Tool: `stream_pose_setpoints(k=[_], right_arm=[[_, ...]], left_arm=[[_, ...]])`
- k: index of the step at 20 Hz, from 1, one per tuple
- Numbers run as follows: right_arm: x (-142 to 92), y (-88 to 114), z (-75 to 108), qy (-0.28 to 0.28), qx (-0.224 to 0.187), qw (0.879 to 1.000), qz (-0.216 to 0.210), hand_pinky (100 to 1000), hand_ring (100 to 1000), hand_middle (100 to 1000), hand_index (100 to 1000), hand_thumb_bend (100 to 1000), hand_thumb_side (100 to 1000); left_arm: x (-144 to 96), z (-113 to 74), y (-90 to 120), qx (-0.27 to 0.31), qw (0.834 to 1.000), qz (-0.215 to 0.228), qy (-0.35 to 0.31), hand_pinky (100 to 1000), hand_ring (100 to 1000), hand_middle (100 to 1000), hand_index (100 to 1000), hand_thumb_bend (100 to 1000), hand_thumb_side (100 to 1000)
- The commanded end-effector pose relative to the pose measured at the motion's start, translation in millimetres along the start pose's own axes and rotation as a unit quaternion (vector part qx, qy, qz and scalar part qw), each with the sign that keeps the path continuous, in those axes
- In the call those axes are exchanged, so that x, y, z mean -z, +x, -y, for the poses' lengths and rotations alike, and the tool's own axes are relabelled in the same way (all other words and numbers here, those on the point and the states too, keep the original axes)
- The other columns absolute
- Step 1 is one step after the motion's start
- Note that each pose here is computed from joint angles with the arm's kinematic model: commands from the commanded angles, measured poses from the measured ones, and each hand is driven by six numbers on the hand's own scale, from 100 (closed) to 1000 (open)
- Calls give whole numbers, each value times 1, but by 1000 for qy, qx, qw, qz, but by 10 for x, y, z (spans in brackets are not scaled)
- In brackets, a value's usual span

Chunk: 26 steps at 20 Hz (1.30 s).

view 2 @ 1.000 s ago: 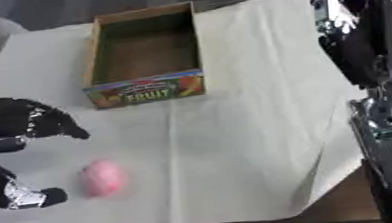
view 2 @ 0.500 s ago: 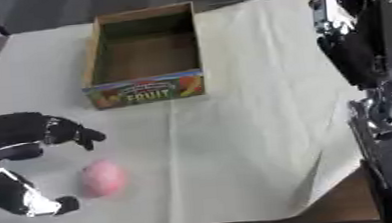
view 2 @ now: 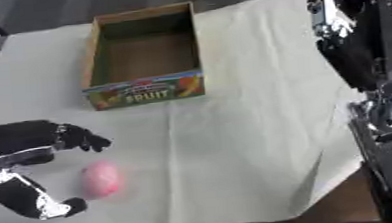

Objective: Pick up objects on the table and place them in the box.

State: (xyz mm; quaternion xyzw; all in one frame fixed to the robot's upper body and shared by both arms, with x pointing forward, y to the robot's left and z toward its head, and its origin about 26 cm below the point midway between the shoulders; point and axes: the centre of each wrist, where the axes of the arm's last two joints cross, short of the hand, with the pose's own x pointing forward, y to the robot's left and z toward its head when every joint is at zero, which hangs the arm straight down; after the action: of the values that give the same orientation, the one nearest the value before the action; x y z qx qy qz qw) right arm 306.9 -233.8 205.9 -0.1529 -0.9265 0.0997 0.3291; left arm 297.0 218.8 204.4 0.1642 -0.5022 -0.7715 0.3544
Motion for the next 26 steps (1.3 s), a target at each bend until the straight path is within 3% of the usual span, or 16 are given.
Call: stream_pose_setpoints(k=[1, 13, 20, 26], right_arm=[[30, 62, 19, 3, 3, 1000, 13, 575, 809, 573, 768, 156, 631], [25, 60, 18, 6, 4, 1000, 12, 573, 810, 571, 767, 155, 631], [29, 63, 16, 6, 5, 1000, 12, 572, 810, 569, 765, 155, 631], [34, 66, 16, 6, 5, 1000, 12, 572, 811, 568, 766, 155, 631]], left_arm=[[4, -35, -46, 18, 1000, -16, 5, 788, 847, 884, 961, 416, 424], [201, 128, -307, 27, 998, -57, -14, 801, 866, 884, 966, 470, 460], [310, 217, -415, 27, 997, -69, -38, 796, 859, 810, 982, 479, 462], [354, 245, -452, 21, 997, -69, -41, 785, 845, 774, 933, 475, 476]])
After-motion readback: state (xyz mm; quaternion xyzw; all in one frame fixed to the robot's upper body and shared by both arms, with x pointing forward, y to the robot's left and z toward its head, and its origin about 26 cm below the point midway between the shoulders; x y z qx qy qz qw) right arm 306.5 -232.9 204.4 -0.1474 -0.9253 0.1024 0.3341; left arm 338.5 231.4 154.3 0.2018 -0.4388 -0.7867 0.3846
